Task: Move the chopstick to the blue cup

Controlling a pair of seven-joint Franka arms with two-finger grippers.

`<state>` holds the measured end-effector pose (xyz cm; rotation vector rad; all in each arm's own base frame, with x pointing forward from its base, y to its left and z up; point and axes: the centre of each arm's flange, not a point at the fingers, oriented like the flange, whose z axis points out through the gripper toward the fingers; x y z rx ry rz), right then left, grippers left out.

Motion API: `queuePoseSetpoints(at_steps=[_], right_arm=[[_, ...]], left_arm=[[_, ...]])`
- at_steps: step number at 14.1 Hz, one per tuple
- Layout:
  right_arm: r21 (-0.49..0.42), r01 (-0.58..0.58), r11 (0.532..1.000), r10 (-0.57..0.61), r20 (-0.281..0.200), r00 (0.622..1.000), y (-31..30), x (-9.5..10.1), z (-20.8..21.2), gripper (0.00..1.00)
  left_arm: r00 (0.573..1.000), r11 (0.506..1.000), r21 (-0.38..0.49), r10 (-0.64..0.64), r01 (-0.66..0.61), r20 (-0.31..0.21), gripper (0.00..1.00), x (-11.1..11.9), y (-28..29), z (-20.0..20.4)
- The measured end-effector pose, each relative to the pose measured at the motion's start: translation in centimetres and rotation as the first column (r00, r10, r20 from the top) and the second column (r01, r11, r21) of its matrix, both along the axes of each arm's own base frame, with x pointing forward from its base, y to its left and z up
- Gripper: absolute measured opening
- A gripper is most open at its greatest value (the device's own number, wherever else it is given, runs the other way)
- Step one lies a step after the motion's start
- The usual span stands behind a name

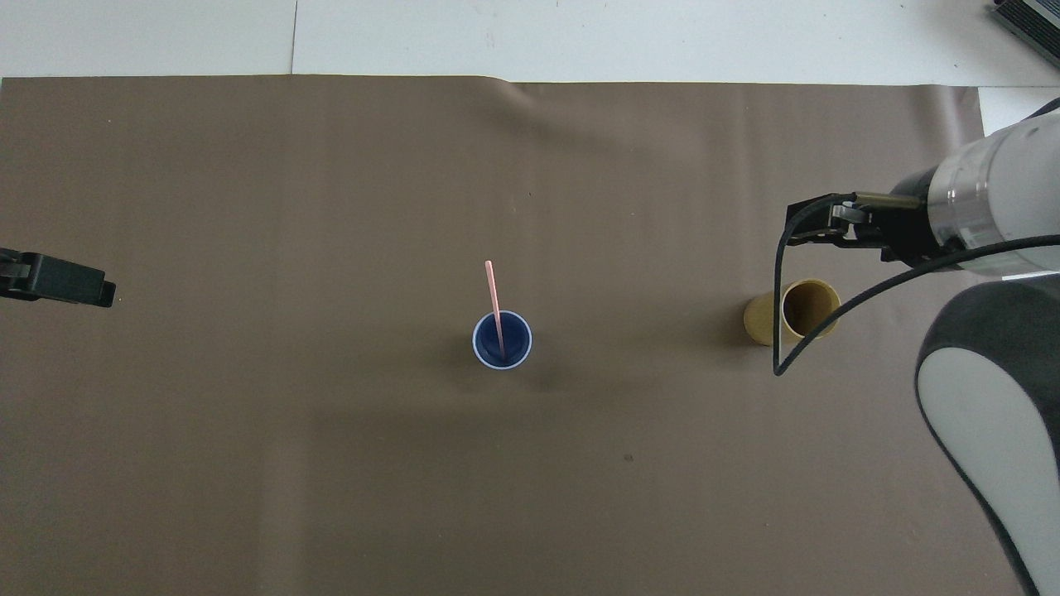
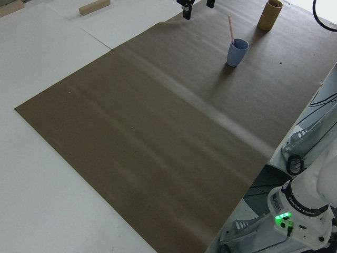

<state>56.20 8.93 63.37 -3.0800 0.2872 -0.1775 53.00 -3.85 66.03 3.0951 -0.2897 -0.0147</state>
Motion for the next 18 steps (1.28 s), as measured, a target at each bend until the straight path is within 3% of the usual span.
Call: queuePoseSetpoints(at_steps=[3,8,18], right_arm=[[-0.008,0.044,0.999,-0.044,-0.027,0.999,-4.7,-2.1,2.5,1.00],[-0.018,-0.044,0.999,0.042,-0.091,0.995,-11.1,-3.4,1.8,1.00],[-0.017,-0.075,0.997,0.072,-0.135,0.988,-10.3,-3.7,0.9,1.00]], left_arm=[[1.000,1.000,0.000,0.000,0.000,0.000,1.00,0.0,0.0,0.0],[1.000,1.000,0.000,-0.003,0.003,0.000,1.00,0.0,-0.2,0.0],[1.000,1.000,0.000,-0.003,0.003,0.000,1.00,0.0,-0.2,0.0]])
